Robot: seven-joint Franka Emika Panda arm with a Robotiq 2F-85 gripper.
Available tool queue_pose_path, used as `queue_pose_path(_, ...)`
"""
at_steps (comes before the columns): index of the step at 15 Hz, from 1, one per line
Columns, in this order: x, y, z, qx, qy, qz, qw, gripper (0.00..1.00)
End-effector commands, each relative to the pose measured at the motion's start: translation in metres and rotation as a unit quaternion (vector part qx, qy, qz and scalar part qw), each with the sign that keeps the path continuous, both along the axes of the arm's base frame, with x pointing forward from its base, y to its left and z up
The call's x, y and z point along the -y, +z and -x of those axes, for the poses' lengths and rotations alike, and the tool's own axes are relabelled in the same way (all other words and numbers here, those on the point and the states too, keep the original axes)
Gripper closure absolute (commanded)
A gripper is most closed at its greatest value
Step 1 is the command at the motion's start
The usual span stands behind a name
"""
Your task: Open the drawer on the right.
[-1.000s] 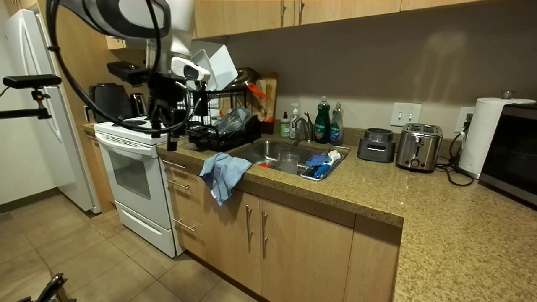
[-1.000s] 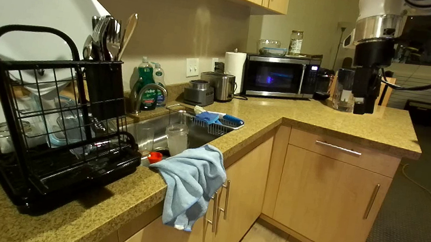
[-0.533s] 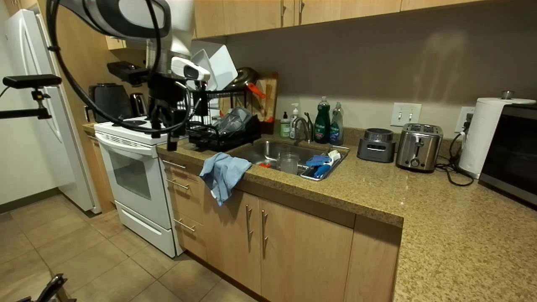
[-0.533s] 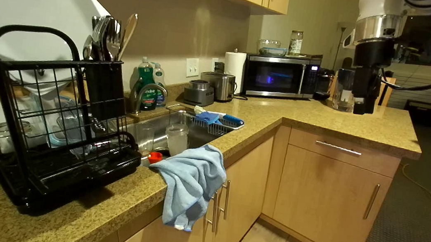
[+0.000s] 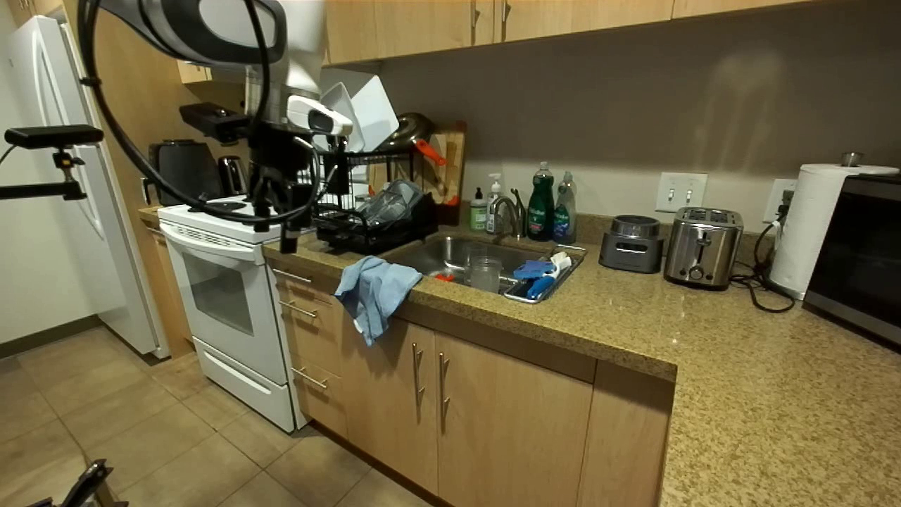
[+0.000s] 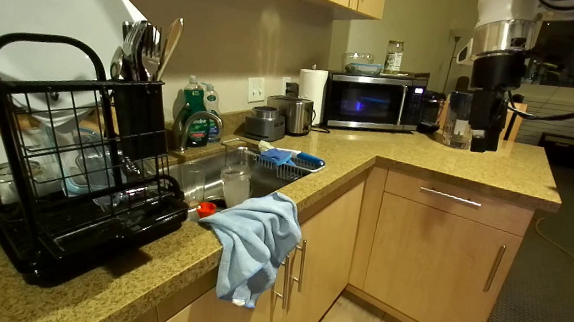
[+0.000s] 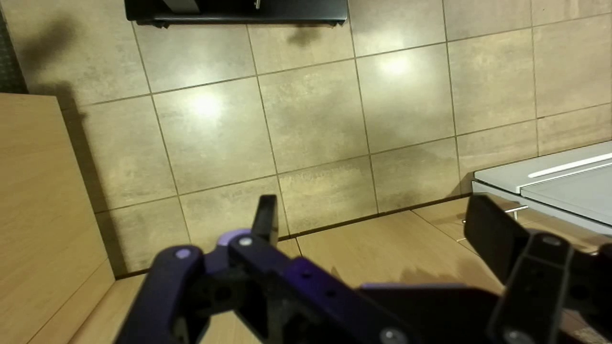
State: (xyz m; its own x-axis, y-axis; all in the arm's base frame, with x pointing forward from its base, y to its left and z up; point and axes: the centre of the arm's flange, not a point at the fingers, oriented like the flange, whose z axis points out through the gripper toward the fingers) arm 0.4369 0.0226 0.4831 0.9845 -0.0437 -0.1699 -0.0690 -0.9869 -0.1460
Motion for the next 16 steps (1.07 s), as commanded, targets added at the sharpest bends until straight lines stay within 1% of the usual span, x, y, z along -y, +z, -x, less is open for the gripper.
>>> queue_pose_path(1,0.0,0.0,0.0,0.0,0.0,0.0,1.0,0.0)
queue_pose_path(4,0.0,0.0,0.0,0.0,0.0,0.0,1.0,0.0)
queue_pose_path(7,-0.019,-0.023,0.004,-0.02,-0.011,0.005,0.9997,0.0)
queue_pose_path(11,-0.046,-0.064,0.005,-0.035,-0.064,0.033,0.9968,0.0)
queue_pose_path(14,-0.051,-0.086,-0.004,-0.02,-0.109,0.055,0.9923,0.0)
queue_pose_path(16,-0.048,-0.098,-0.014,-0.009,-0.135,0.071,0.9882,0.0)
